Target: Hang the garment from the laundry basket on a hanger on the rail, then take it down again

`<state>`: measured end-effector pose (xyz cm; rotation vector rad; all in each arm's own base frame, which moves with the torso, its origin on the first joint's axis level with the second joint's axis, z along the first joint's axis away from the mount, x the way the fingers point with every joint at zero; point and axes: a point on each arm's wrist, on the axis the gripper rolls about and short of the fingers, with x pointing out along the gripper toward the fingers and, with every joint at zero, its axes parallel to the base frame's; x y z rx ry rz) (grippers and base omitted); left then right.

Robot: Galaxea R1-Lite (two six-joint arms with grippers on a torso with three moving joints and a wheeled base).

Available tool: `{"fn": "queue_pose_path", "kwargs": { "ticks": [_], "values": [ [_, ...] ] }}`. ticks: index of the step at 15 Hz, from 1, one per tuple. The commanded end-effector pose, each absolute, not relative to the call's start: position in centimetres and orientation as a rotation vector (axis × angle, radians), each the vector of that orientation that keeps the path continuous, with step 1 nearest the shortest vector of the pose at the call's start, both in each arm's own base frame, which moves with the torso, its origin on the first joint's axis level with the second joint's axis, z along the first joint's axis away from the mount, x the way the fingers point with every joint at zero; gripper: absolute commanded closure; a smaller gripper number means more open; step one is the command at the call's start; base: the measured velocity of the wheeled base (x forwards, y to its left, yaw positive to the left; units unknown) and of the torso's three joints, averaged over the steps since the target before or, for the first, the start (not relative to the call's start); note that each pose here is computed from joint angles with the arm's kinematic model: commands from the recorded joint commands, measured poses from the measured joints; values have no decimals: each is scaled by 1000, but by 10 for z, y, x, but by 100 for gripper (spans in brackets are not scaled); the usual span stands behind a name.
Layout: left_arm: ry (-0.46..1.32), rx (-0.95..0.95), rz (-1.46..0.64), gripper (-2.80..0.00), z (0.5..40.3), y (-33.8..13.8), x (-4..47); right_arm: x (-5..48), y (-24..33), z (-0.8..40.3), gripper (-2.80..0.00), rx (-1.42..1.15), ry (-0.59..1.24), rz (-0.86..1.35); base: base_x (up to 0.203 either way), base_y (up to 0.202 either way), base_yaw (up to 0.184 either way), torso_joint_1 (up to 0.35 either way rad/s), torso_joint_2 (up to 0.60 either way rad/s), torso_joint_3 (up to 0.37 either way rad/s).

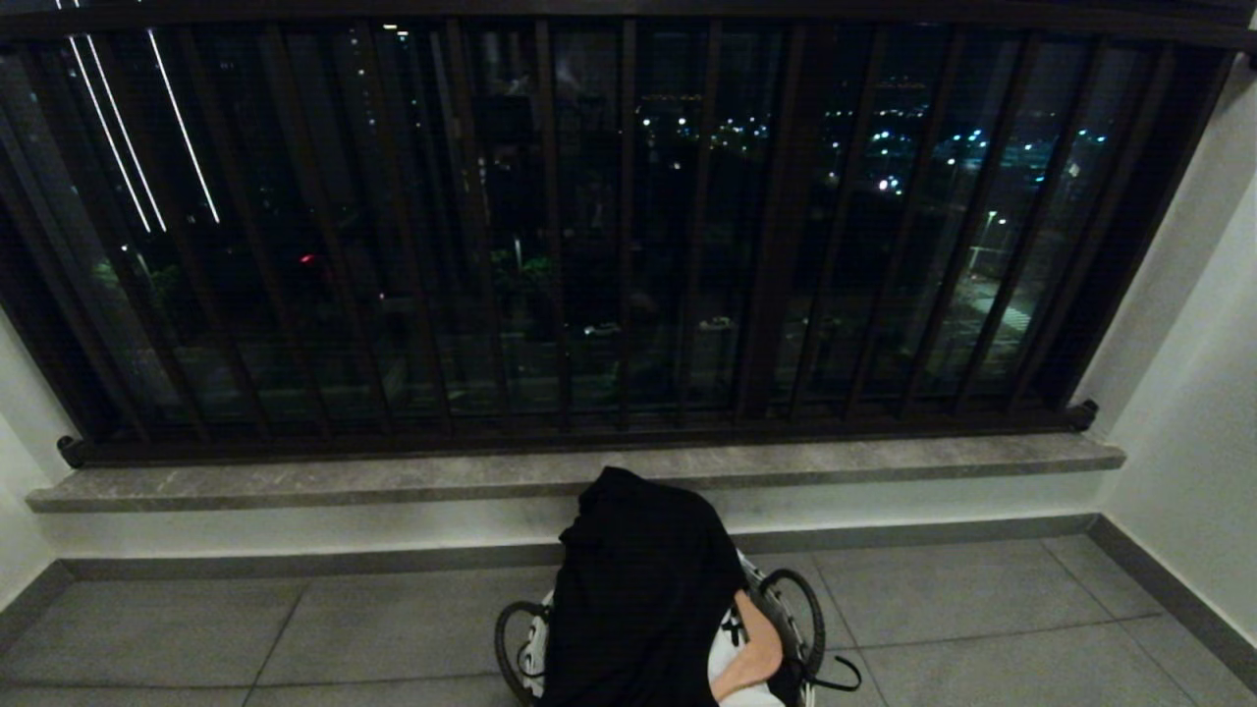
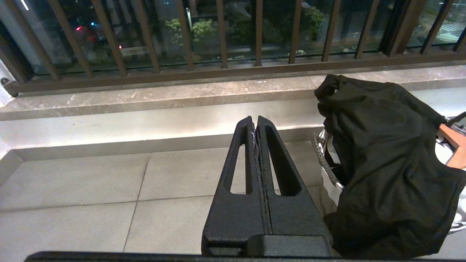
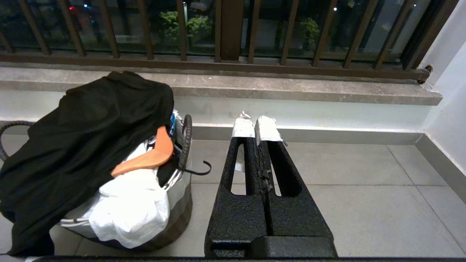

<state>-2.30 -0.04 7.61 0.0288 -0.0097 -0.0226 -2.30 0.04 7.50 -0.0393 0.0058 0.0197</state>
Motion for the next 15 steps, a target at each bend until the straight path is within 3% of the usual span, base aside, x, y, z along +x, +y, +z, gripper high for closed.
{"fn": "queue_pose_path", "kwargs": {
  "ticks": [1,15],
  "values": [
    [-6,29,-23,0,76,0,-23,-23,0,75,0,-40,7,20,0,0,0,0,0,0],
    [-6,29,-23,0,76,0,-23,-23,0,75,0,-40,7,20,0,0,0,0,0,0]
  ]
}}
